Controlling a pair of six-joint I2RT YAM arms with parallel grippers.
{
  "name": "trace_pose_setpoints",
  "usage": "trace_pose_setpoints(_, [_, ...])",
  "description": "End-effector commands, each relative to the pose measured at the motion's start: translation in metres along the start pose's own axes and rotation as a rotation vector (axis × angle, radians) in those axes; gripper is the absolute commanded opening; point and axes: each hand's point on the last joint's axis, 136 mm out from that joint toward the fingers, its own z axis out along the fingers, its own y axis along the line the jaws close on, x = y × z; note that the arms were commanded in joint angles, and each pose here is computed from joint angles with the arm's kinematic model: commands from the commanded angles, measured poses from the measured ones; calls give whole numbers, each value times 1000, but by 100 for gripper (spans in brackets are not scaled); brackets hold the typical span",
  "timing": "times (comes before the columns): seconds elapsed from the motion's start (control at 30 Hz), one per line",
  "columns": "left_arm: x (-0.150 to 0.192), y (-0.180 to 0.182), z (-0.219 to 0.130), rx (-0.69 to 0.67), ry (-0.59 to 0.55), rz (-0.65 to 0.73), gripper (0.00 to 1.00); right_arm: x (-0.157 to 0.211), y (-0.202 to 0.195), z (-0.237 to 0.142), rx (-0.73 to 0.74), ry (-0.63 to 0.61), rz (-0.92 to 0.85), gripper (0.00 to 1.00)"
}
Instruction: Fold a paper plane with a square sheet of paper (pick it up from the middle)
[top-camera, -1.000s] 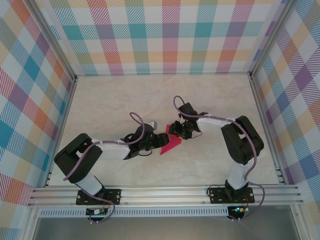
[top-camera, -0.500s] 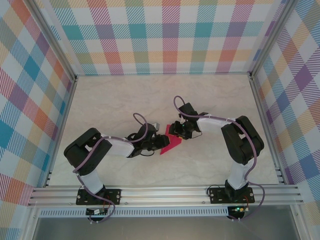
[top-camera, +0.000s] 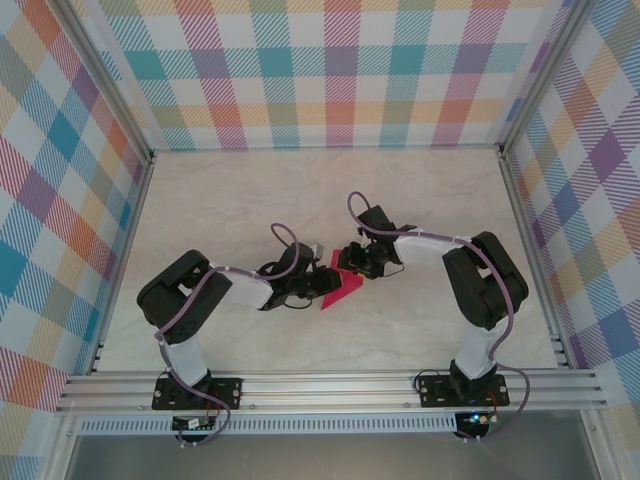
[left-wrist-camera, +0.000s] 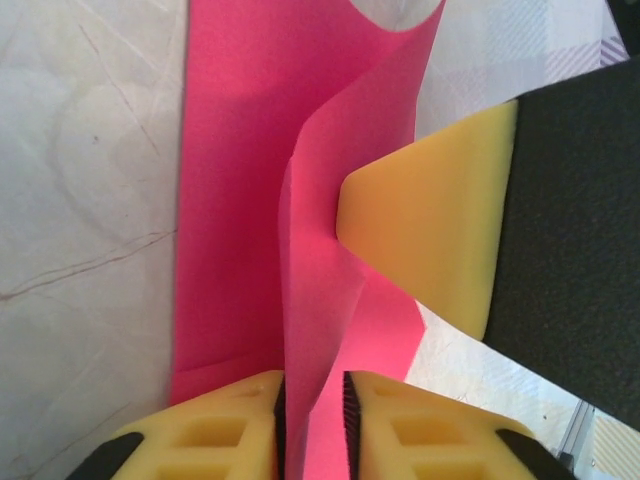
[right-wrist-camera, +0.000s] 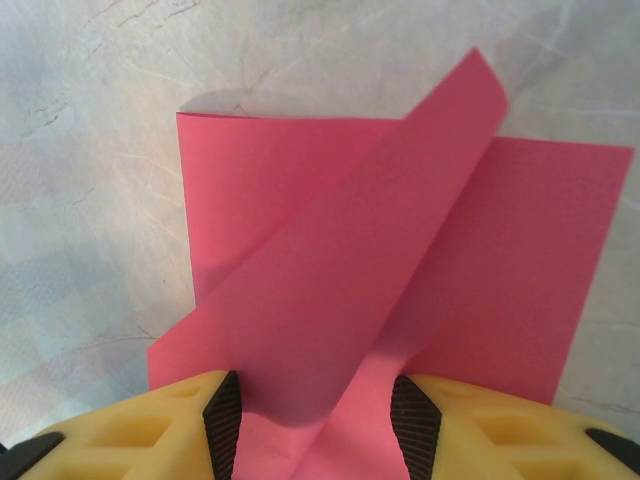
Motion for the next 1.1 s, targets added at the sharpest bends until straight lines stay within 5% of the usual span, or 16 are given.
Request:
trace_pose_setpoints(0.0, [-4,-9,4,49,12,-2,17,33,-57,23,176,97,49,49])
trace_pose_setpoints(0.2, [-3,-4,3,34,9,6,17,34,-59,24,185,100,49,49])
trace_pose_setpoints(0.6, [-9,-6,-29,3,-44,29,39,37,-73,25,250,105,51,49])
trace_pose_setpoints(1.07, [-17,-24,-41,99,-105,45,31,37,-73,29,286,120,25,50])
